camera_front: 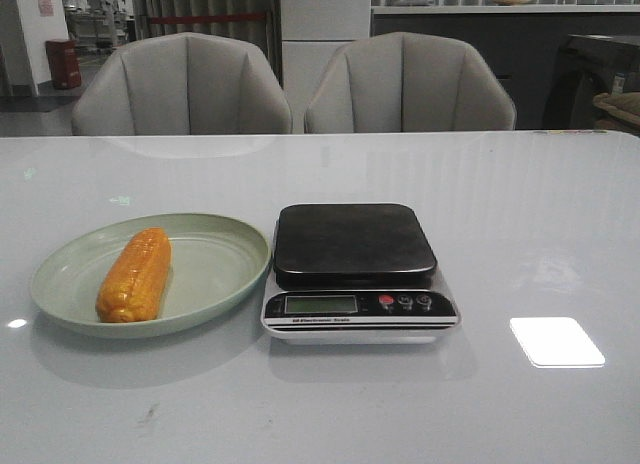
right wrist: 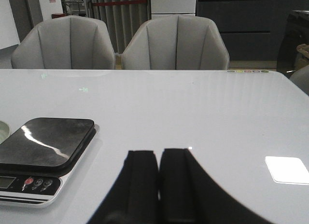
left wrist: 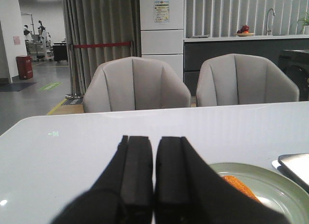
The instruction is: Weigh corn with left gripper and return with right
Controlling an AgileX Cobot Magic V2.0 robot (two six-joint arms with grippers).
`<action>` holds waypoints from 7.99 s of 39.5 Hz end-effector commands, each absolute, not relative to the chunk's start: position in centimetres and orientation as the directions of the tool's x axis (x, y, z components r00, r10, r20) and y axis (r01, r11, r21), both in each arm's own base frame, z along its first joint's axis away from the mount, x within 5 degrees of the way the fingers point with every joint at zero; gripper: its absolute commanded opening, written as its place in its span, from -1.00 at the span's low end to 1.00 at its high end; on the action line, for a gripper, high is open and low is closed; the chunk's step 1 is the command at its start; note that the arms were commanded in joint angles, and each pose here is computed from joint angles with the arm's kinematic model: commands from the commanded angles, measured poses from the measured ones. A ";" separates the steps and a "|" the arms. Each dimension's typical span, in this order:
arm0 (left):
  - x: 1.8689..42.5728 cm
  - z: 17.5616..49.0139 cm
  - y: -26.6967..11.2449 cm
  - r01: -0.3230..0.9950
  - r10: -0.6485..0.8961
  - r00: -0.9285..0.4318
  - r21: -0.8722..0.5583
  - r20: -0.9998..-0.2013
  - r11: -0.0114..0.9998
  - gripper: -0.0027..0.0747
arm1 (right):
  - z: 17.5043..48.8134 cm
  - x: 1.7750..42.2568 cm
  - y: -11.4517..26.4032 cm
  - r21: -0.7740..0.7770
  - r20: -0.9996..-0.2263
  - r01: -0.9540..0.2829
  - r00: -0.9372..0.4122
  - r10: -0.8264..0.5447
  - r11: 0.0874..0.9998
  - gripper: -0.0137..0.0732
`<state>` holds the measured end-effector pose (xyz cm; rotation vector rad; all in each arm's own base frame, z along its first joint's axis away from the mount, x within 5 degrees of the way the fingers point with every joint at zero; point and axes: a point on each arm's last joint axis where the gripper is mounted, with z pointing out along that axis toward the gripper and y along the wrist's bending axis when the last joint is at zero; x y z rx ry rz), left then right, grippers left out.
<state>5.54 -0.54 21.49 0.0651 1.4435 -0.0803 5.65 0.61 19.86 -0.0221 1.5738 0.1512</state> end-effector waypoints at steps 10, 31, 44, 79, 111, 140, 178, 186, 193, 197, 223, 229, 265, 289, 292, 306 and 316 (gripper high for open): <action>5.4 21.2 -0.6 0.110 -0.029 0.188 -0.008 -0.982 0.994 -0.64 | 20.4 5.5 0.6 0.063 -0.994 -0.115 0.085 0.073 0.991 -0.35; 5.4 21.2 -0.6 0.110 -0.029 0.188 -0.008 -0.982 0.994 -0.64 | 20.4 5.5 0.6 0.063 -0.994 -0.115 0.085 0.073 0.991 -0.35; 5.2 22.2 -0.6 0.112 -0.036 0.265 -0.006 -0.964 0.994 -0.64 | 20.4 5.5 0.6 0.063 -0.994 -0.115 0.085 0.073 0.991 -0.35; 8.7 30.7 -0.8 0.074 -0.112 -0.144 -0.124 -0.983 0.990 -0.64 | 20.4 5.5 0.6 0.063 -0.994 -0.115 0.085 0.073 0.991 -0.35; 10.6 29.9 -2.2 0.181 -0.023 -0.273 -0.075 -0.962 0.981 0.66 | 20.4 5.5 0.6 0.063 -0.994 -0.115 0.085 0.073 0.991 -0.35; 21.9 27.7 -8.5 0.256 0.017 -0.603 -0.174 -0.797 0.951 0.70 | 20.4 5.5 0.6 0.063 -0.994 -0.115 0.085 0.073 0.991 -0.35; 31.7 19.5 -14.8 0.150 0.048 -0.927 -0.251 -0.372 0.956 0.41 | 20.4 5.5 0.6 0.063 -0.994 -0.115 0.085 0.073 0.991 -0.35; 32.4 20.2 -16.3 0.182 0.071 -0.921 -0.263 -0.382 0.947 -0.25 | 20.4 5.5 0.6 0.063 -0.994 -0.115 0.085 0.073 0.991 -0.35; 33.3 22.4 -17.4 0.216 0.082 -0.902 -0.278 -0.424 0.936 -0.63 | 20.4 5.5 0.6 0.063 -0.994 -0.115 0.085 0.073 0.991 -0.35; 33.6 24.3 -18.8 0.259 0.095 -0.873 -0.291 -0.477 0.921 -0.64 | 20.4 5.5 0.6 0.063 -0.994 -0.115 0.085 0.073 0.991 -0.35; 33.5 23.6 -27.7 0.360 0.116 -0.852 -0.409 -0.511 0.838 -0.25 | 20.4 5.5 0.6 0.063 -0.994 -0.115 0.085 0.073 0.991 -0.35; 33.7 23.4 -27.8 0.357 0.108 -0.849 -0.411 -0.518 0.839 0.34 | 20.4 5.5 0.6 0.063 -0.994 -0.115 0.085 0.073 0.991 -0.35; 21.9 34.6 -17.6 0.514 0.135 -0.609 -0.260 -0.782 0.817 0.39 | 20.4 5.5 0.6 0.063 -0.994 -0.115 0.085 0.073 0.991 -0.35; 6.5 33.6 -5.1 0.582 0.041 -0.292 -0.144 -0.956 0.800 0.35 | 20.4 5.5 0.6 0.063 -0.994 -0.115 0.085 0.073 0.991 -0.35; 5.2 32.9 -4.0 0.583 0.029 -0.240 -0.120 -0.970 0.803 0.27 | 20.4 5.5 0.6 0.063 -0.994 -0.115 0.085 0.073 0.991 -0.35; 2.2 30.5 -1.4 0.581 -0.032 -0.075 -0.070 -0.997 0.811 -0.66 | 20.9 5.4 0.6 0.062 -0.986 -0.123 0.145 0.080 0.990 -0.35; 2.2 30.4 -1.3 0.577 -0.019 -0.073 -0.058 -0.997 0.815 -0.64 | 23.8 5.0 0.6 0.059 -0.961 -0.135 0.262 0.093 0.989 -0.35</action>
